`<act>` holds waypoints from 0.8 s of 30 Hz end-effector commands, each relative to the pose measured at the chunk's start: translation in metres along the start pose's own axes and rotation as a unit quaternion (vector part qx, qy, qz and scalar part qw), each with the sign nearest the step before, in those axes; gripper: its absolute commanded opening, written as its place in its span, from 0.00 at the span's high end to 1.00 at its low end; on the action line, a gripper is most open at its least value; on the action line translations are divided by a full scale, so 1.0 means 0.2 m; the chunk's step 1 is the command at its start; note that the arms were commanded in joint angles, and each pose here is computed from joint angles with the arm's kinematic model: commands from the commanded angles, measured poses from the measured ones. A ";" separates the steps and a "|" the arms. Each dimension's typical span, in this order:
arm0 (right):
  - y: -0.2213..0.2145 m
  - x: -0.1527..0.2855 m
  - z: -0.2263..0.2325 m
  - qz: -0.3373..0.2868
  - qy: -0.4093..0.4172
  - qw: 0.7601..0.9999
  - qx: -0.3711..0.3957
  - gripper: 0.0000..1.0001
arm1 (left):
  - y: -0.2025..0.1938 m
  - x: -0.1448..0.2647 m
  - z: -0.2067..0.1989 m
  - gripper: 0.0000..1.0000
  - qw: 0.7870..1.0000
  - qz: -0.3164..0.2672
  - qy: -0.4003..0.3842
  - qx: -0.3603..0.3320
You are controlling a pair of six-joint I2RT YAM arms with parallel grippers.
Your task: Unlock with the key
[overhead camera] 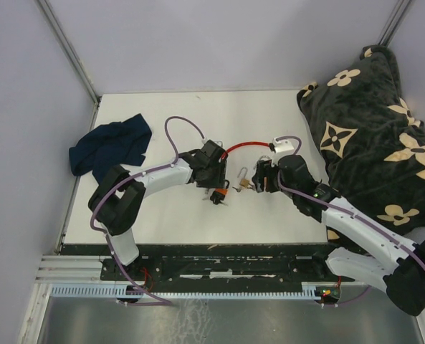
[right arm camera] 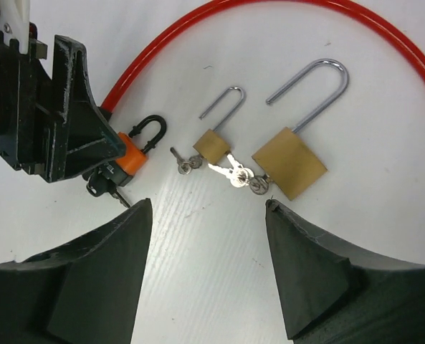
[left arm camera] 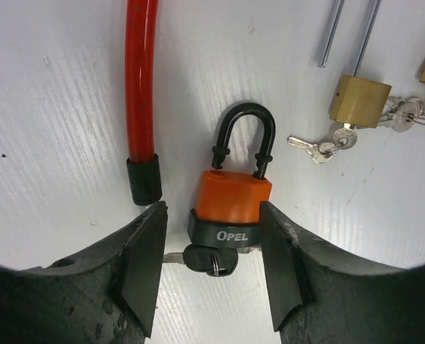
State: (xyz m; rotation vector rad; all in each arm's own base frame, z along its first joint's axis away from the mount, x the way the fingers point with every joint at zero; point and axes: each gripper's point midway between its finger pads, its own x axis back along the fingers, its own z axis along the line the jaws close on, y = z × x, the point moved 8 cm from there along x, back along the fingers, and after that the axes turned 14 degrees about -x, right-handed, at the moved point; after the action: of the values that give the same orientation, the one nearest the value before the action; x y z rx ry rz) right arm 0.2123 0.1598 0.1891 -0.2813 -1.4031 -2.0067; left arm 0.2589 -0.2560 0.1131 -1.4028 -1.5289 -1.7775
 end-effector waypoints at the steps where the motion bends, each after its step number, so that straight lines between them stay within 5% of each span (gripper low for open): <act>1: 0.08 0.11 -0.03 -0.030 -0.039 0.999 0.016 0.28 | 0.00 -0.02 0.04 0.40 0.999 0.006 0.032 0.009; 14: 0.16 0.38 -0.22 -0.102 -0.184 0.977 0.029 0.09 | 0.03 0.37 0.30 0.36 0.989 -0.096 0.035 0.109; 15: 0.17 0.42 -0.24 -0.116 -0.199 0.973 0.025 0.01 | 0.03 0.43 0.35 0.35 0.985 -0.114 0.038 0.124; 24: 0.25 0.77 -0.33 -0.218 -0.242 0.945 -0.011 0.01 | -0.06 1.13 0.60 0.08 0.920 -0.322 0.154 0.159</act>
State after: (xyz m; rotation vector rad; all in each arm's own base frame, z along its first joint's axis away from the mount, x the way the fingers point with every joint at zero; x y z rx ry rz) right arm 0.1565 0.0585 0.2536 -0.4834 -1.7898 -2.2756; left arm 0.2314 -0.1094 0.2570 -0.7259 -2.0813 -1.7743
